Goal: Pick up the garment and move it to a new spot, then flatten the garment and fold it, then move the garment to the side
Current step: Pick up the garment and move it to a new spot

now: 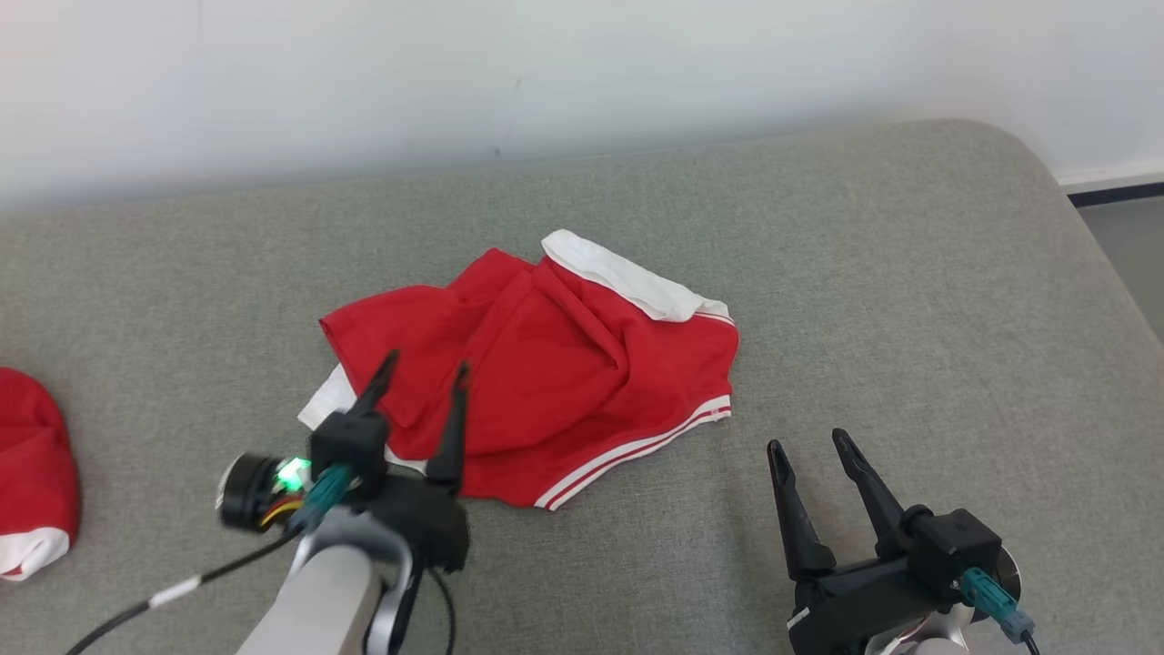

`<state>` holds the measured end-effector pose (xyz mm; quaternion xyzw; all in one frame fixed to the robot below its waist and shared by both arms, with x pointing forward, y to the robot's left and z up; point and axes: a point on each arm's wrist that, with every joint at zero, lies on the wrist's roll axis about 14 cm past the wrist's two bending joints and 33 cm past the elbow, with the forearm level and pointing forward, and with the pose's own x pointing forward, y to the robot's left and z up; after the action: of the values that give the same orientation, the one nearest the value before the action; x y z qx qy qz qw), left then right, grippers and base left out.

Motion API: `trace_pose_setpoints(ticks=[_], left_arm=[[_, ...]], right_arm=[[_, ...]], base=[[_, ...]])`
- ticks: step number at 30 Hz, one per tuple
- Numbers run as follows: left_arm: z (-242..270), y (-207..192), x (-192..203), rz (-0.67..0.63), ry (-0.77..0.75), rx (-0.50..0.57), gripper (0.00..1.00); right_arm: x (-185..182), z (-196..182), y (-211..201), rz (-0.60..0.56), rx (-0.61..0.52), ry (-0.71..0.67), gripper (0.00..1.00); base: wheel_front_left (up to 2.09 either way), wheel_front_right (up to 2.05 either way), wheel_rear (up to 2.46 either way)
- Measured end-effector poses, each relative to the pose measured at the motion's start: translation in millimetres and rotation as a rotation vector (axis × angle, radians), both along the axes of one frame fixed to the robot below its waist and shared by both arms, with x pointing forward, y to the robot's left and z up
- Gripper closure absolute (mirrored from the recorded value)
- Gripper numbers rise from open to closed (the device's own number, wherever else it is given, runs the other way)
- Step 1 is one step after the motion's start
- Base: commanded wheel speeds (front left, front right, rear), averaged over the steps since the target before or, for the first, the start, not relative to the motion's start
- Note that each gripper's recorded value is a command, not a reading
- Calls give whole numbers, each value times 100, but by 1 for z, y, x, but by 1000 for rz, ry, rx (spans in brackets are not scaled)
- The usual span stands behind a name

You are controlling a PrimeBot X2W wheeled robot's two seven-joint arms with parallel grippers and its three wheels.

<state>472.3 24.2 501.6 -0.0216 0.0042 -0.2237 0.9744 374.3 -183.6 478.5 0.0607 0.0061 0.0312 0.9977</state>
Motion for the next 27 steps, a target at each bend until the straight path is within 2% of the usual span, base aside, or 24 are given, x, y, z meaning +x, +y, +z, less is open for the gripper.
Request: trace_pose_setpoints(ticks=[16,27], left_arm=[[-22,94,-53,265,18,-6,0],[-35,122,-92,292,45,17,0]], right_arm=[[-9,3,8,24,-4,-11,0],[-14,7,18,48,5,-26,0]], base=[[0,0,0],[0,0,0]])
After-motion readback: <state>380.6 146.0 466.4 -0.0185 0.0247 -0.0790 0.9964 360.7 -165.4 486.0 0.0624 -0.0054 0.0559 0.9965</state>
